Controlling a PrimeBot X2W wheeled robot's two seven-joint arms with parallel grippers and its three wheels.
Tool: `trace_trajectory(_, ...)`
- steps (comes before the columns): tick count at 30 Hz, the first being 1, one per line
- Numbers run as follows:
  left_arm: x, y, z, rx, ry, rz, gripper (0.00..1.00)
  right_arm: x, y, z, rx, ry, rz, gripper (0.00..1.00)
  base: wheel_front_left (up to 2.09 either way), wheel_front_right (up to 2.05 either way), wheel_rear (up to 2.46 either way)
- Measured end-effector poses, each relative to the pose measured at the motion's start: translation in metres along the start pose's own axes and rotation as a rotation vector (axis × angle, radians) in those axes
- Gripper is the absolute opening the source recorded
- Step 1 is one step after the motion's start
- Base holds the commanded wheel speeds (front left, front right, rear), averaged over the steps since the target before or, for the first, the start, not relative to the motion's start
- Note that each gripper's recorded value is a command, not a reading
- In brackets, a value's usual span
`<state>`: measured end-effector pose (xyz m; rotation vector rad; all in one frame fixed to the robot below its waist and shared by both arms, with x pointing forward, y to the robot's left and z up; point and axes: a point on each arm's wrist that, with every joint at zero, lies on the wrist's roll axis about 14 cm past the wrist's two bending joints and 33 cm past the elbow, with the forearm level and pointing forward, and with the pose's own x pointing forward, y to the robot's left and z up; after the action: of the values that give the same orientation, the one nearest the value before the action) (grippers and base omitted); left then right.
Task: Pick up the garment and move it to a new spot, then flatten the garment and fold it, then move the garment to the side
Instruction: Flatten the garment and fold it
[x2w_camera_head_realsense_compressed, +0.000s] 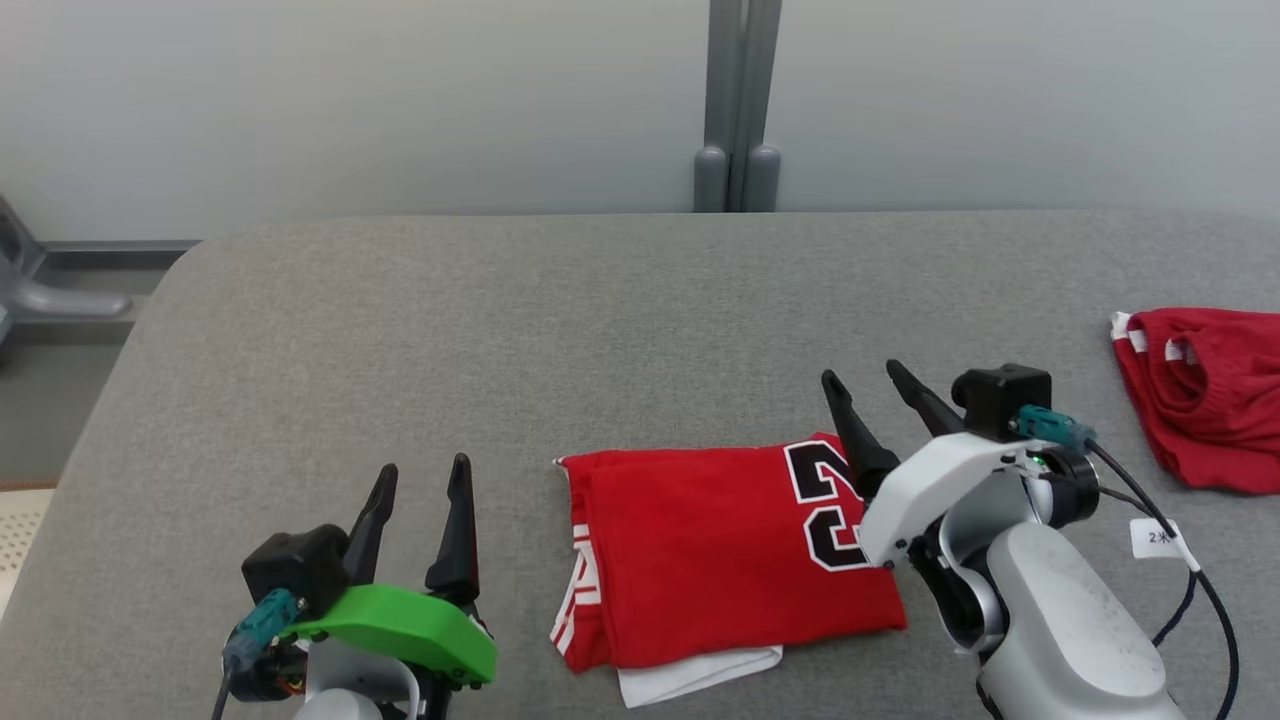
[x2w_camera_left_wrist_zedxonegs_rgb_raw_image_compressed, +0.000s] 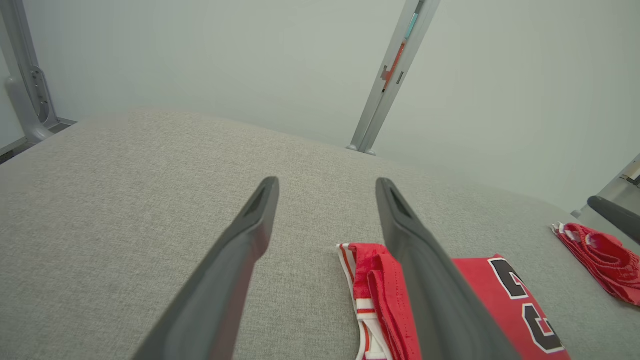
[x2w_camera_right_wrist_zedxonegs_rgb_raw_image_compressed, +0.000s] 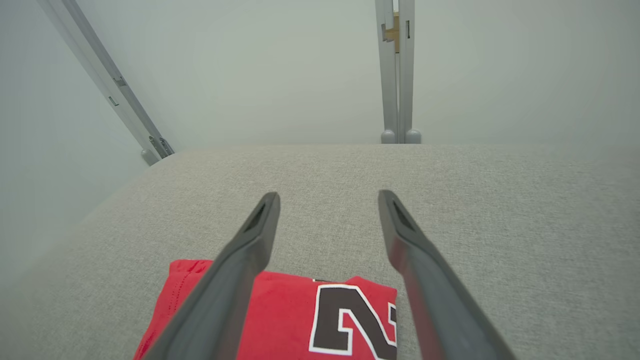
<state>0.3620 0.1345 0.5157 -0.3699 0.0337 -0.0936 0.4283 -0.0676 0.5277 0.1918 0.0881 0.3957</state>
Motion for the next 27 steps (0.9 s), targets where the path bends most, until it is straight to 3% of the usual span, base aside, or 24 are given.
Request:
trace_trajectory(11, 0.004, -0.014, -0.009, 0.003, -0.011, -0.032, 1.0, -0.064, -0.043, -0.007, -0.077, -0.05, -0.179, 1.0, 0.0, 0.0, 0.0)
trace_trajectory(27, -0.015, 0.008, -0.011, 0.023, -0.024, 0.04, 1.0, -0.097, -0.053, -0.001, -0.046, -0.088, -0.244, 1.0, 0.0, 0.0, 0.0)
